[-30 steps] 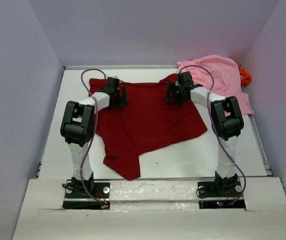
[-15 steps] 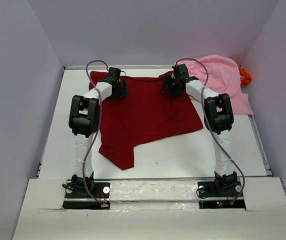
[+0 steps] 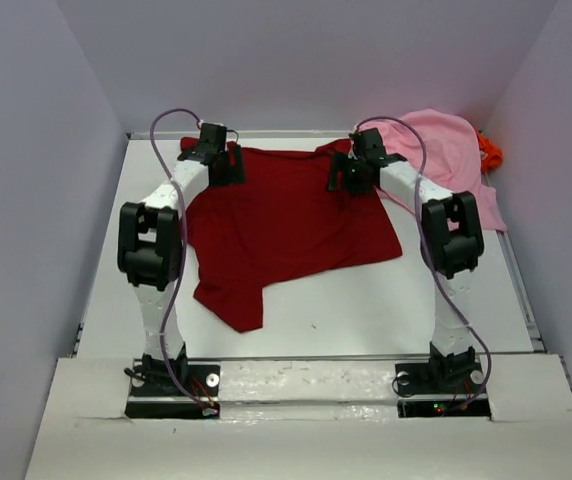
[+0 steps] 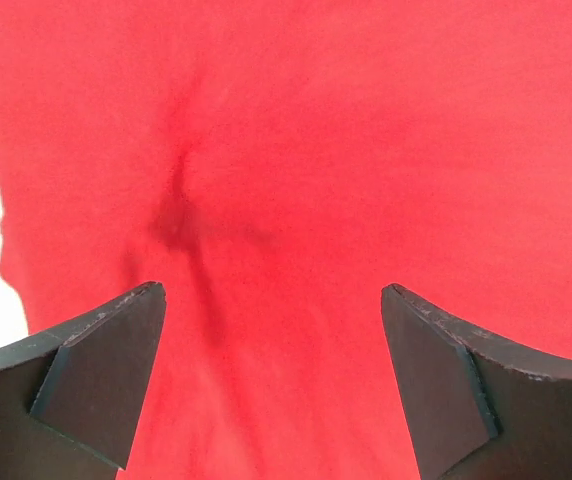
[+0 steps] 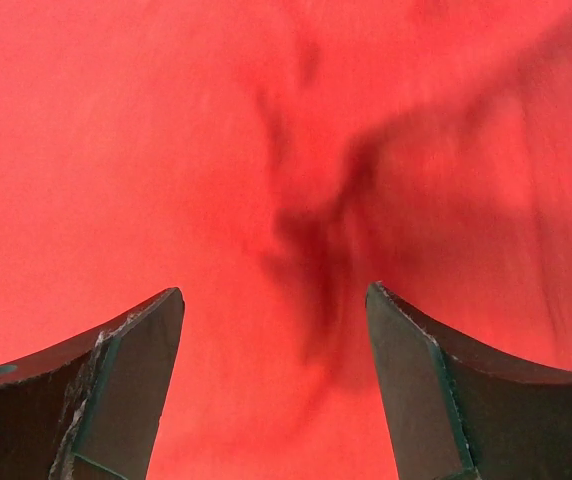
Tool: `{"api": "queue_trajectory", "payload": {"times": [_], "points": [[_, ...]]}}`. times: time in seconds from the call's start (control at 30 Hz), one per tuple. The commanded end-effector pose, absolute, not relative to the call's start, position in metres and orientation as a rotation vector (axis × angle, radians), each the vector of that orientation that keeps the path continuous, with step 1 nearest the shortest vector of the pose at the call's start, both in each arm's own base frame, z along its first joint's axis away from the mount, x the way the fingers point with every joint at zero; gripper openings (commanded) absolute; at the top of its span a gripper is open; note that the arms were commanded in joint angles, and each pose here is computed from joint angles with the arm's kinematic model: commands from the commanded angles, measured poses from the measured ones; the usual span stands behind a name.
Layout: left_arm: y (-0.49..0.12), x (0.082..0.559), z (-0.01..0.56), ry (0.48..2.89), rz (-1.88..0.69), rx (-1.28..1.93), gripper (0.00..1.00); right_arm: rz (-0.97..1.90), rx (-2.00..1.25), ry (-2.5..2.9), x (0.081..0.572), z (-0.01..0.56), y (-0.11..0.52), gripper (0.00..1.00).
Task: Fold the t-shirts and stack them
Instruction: Fold the tshirt
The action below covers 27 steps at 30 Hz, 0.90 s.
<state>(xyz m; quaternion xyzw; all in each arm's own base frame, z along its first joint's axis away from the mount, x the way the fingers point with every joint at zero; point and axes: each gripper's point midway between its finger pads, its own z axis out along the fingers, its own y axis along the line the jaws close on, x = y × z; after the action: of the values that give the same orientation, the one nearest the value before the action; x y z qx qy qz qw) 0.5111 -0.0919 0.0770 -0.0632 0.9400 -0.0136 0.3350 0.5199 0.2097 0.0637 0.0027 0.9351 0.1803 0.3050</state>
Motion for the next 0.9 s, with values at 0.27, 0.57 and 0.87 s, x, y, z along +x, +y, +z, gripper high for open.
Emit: {"api": "queue_trajectory", "payload": {"times": [0.27, 0.57, 0.87], "points": [[-0.154, 0.387, 0.261, 2.053, -0.255, 0.033, 0.99, 0.449, 0.012, 2.196, 0.442, 0.204, 0.182, 0.79], [-0.144, 0.296, 0.211, 2.100, -0.407, 0.025, 0.99, 0.233, 0.183, 2.337, 0.390, 0.134, 0.134, 0.79], [-0.148, 0.261, 0.180, 2.177, -0.425, 0.010, 0.99, 0.198, 0.319, 2.346, 0.353, 0.120, 0.113, 0.79]]}}
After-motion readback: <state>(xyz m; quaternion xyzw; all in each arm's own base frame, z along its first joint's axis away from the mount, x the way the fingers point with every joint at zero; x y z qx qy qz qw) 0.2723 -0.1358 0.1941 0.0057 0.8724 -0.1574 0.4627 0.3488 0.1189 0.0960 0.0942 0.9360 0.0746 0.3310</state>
